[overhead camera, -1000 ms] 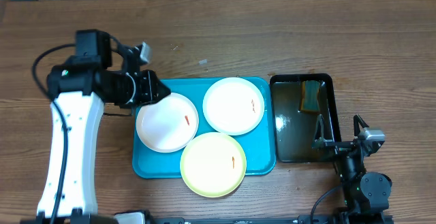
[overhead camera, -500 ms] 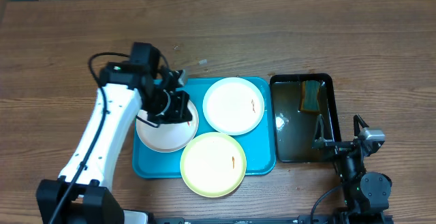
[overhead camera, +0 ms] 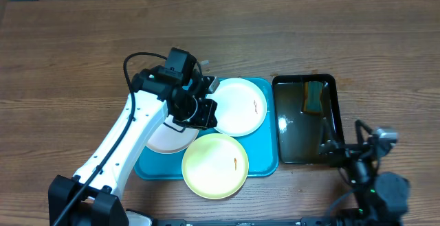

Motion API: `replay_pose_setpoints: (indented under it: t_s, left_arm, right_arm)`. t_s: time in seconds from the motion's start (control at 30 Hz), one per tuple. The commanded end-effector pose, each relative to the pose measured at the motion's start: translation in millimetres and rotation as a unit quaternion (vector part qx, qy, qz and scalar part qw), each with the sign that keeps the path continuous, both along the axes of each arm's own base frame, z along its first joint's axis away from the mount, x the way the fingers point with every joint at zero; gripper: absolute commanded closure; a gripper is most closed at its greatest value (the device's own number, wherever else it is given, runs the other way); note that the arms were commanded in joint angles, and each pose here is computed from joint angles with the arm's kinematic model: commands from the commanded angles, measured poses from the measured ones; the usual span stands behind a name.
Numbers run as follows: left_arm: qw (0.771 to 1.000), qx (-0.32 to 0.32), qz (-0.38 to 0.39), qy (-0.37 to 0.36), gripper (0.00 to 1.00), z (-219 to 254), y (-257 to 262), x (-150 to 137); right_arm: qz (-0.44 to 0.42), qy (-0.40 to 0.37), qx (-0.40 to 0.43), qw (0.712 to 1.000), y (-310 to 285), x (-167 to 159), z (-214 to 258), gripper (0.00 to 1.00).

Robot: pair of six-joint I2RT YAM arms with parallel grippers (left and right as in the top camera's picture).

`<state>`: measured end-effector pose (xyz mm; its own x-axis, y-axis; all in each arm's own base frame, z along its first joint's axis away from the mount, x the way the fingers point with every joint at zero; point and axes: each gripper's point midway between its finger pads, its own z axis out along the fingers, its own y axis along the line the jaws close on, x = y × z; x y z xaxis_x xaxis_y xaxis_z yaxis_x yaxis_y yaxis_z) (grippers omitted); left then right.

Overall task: Clean dirty plates on tray and stack at the side
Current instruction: 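Move the left gripper to the rear white plate's left rim, then lower the right gripper into the black tray and grasp the sponge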

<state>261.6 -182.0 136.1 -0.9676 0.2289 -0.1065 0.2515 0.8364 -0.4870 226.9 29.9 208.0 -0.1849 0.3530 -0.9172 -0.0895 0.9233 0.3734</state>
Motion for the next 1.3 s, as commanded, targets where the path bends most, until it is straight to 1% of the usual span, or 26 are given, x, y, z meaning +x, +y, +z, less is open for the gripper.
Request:
replay_pose_setpoints:
  t_s: [0.0,0.07,0.13,0.2,0.27,0.33,0.37,0.4,0.47,0.5,0.57,0.6,0.63,0.7,0.8,0.93,0.97,1.0,1.1,1.2,1.27]
  left_arm:
    - [1.0,0.001,0.017,0.009,0.96,-2.3,-4.9,-0.7]
    - [1.0,-0.003,0.026,0.005,0.96,-1.5,-6.3,3.3]
    - [0.999,-0.006,0.031,-0.002,0.96,-0.6,-7.5,7.8]
    - [0.999,-0.009,0.04,-0.031,0.96,1.4,-7.9,22.5]
    - [0.995,0.015,0.087,-0.04,0.96,-1.8,0.1,35.1]
    - [0.985,0.059,0.153,-0.05,0.96,-6.9,16.3,48.5]
    - [0.98,0.076,0.175,-0.056,0.96,-8.4,22.8,53.2]
    - [0.976,0.089,0.188,-0.063,0.93,-9.4,27.9,56.9]
    - [0.971,0.106,0.197,-0.079,0.9,-10.3,34.6,62.6]
    - [0.97,0.11,0.199,-0.084,0.89,-10.7,36.2,64.2]
    - [0.967,0.119,0.203,-0.092,0.88,-13.1,39.9,67.3]
    - [0.966,0.126,0.206,-0.096,0.82,-15.4,42.3,68.6]
    - [0.964,0.132,0.208,-0.097,0.8,-18.2,44.3,69.6]
    - [0.961,0.148,0.211,-0.097,0.8,-24.6,48.8,71.7]
    - [0.959,0.164,0.21,-0.096,0.76,-37.3,51.0,78.0]
    - [0.966,0.163,0.181,-0.089,0.75,-58.6,43.5,85.4]
    - [0.968,0.164,0.169,-0.09,0.73,-64.0,41.7,87.5]
    - [0.969,0.165,0.161,-0.091,0.71,-68.1,41.1,88.9]
    - [0.969,0.171,0.149,-0.093,0.7,-79.3,40.6,93.9]
    - [0.97,0.174,0.143,-0.088,0.71,-91.5,38.9,96.8]
    - [0.971,0.179,0.138,-0.072,0.73,-106.9,37.5,94.9]
  right_arm:
    - [-0.01,-0.012,0.008,1.0,-3.8,-11.1,80.3,0.0]
    - [-0.011,0.045,0.004,0.999,-3.5,-8.1,98.3,0.0]
    - [-0.011,0.106,-0.001,0.994,-3.1,-2.7,105.9,0.0]
    - [-0.01,0.187,-0.007,0.982,-1.8,6.0,108.5,0.0]
    - [-0.01,0.245,-0.012,0.969,-1.2,14.4,107.5,0.0]
    - [-0.009,0.3,-0.018,0.954,-0.4,25.4,103.7,0.0]
    - [-0.008,0.328,-0.02,0.944,0.7,31.5,98.3,0.0]
    - [-0.008,0.351,-0.022,0.936,1.1,37.1,90.7,0.0]
    - [-0.008,0.39,-0.025,0.921,1.8,47.1,71.7,0.01]
    - [-0.008,0.411,-0.026,0.911,2.0,50.9,60.9,0.05]
    - [-0.009,0.458,-0.03,0.888,2.3,57.1,36.7,0.09]
    - [-0.009,0.48,-0.032,0.877,2.5,60.1,24.7,0.1]
    - [-0.009,0.5,-0.034,0.865,2.5,63.2,13.5,0.12]
    - [-0.01,0.528,-0.037,0.848,2.5,67.8,-3.5,0.12]
    - [-0.013,0.567,-0.043,0.822,1.7,76.8,-31.4,0.12]
    - [-0.019,0.605,-0.053,0.794,-0.7,82.9,-59.7,0.12]
    - [-0.022,0.612,-0.056,0.789,-2.0,84.3,-66.0,0.12]
    - [-0.024,0.616,-0.059,0.785,-3.1,85.2,-69.6,0.12]
    - [-0.031,0.625,-0.067,0.777,-6.4,88.4,-79.8,0.12]
    - [-0.035,0.631,-0.073,0.771,-8.6,90.9,-87.5,0.12]
    - [-0.043,0.633,-0.083,0.768,-12.8,93.3,-93.1,0.12]
